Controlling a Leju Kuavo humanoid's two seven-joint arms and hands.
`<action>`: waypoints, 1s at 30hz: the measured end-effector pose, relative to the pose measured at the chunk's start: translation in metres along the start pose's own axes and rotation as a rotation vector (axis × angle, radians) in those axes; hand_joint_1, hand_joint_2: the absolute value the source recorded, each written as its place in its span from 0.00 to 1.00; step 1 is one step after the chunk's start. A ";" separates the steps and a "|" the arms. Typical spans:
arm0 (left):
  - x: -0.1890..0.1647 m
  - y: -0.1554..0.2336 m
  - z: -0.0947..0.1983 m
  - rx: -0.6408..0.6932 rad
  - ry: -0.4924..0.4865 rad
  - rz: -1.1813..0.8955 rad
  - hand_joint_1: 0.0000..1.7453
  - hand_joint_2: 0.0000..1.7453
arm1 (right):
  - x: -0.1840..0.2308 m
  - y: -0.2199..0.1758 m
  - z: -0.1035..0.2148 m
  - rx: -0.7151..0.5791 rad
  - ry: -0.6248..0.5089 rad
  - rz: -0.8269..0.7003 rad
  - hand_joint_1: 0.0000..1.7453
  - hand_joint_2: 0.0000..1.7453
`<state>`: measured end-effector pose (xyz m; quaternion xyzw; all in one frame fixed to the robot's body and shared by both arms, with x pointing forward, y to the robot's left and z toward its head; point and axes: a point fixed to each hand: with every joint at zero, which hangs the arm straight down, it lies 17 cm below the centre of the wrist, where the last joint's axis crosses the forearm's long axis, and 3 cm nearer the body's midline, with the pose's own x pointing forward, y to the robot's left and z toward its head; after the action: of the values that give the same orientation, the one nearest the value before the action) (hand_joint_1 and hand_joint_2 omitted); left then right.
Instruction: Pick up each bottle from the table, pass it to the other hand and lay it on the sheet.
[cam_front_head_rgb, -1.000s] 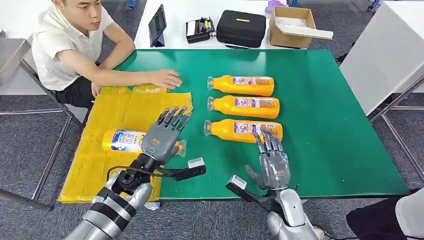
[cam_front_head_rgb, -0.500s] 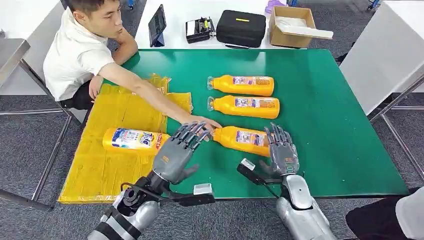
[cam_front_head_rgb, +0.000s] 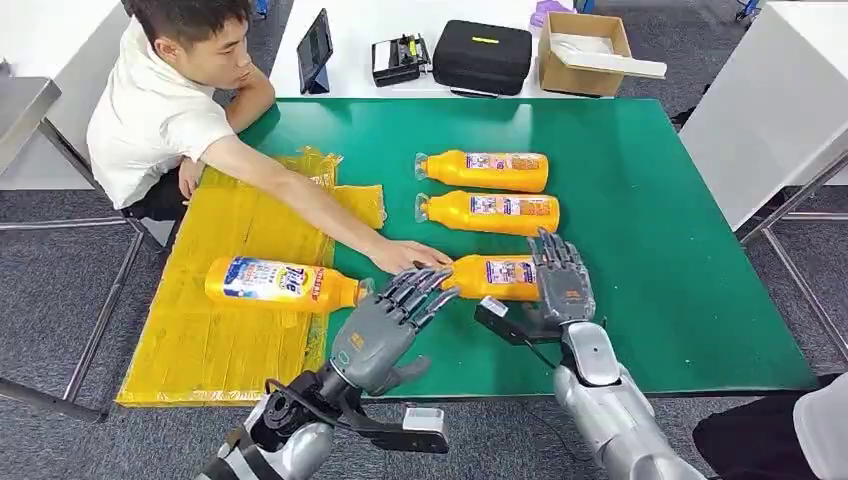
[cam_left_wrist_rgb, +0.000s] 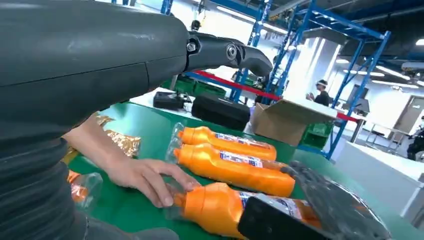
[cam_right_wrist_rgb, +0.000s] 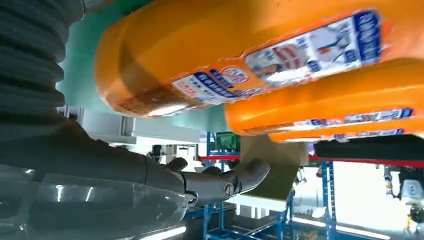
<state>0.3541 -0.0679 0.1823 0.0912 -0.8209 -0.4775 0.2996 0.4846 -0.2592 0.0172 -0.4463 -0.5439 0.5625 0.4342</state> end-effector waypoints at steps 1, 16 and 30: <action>0.000 0.001 0.000 0.003 0.000 -0.001 0.00 1.00 | -0.002 0.004 -0.001 0.022 0.008 -0.010 0.00 1.00; -0.010 0.005 0.001 0.023 0.018 -0.021 0.00 1.00 | -0.042 0.053 -0.008 0.342 0.179 -0.082 0.00 1.00; -0.007 0.006 0.002 0.046 0.001 0.038 0.00 1.00 | -0.006 0.059 -0.006 0.400 0.015 -0.305 1.00 1.00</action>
<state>0.3596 -0.0596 0.1837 0.0828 -0.8332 -0.4526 0.3068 0.4918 -0.2652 -0.0420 -0.2683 -0.4796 0.5835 0.5979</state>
